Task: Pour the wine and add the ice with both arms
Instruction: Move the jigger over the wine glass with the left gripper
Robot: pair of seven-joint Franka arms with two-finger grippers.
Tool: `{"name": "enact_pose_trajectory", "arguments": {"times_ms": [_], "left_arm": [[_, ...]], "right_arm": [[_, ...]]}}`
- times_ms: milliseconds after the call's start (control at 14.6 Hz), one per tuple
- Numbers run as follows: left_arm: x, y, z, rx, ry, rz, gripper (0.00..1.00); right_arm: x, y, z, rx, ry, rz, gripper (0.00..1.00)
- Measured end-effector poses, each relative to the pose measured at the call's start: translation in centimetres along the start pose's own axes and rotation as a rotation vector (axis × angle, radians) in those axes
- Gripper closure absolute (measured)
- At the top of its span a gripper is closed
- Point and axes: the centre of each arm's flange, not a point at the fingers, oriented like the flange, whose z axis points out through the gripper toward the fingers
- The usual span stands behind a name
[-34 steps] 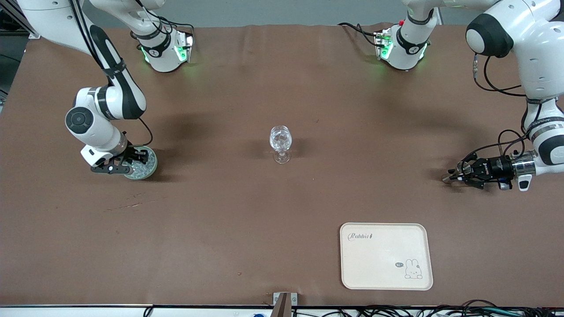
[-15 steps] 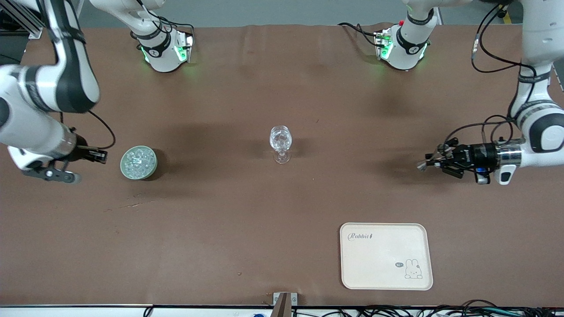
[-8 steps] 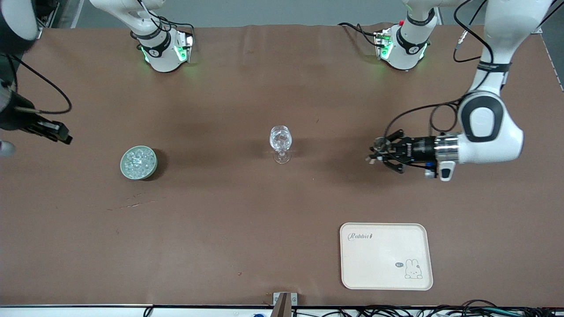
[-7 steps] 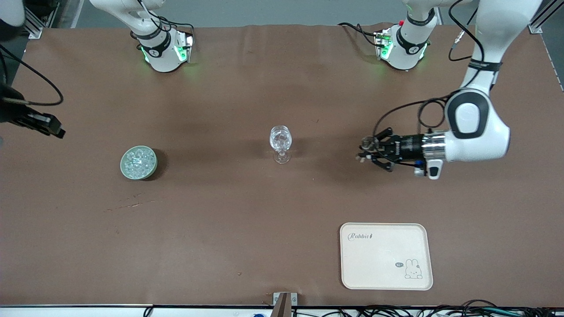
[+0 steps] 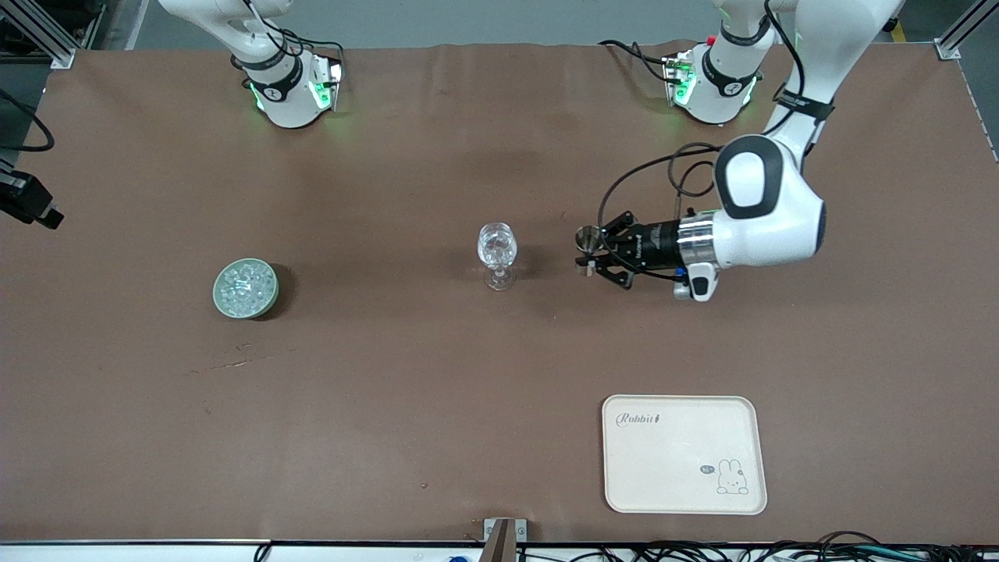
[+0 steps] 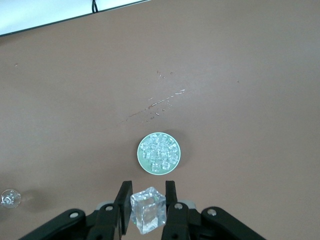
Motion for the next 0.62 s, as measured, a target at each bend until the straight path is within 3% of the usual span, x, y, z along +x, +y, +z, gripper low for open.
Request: {"name": "enact_pose_trajectory", "arguments": {"times_ms": [616], "left_arm": [[-3.6,-1.1,5.1,0.017,0.202,0.043,0.78]], "right_arm": [[-0.1,-0.4,0.6,-0.004,-0.031,-0.01,0.69]]}}
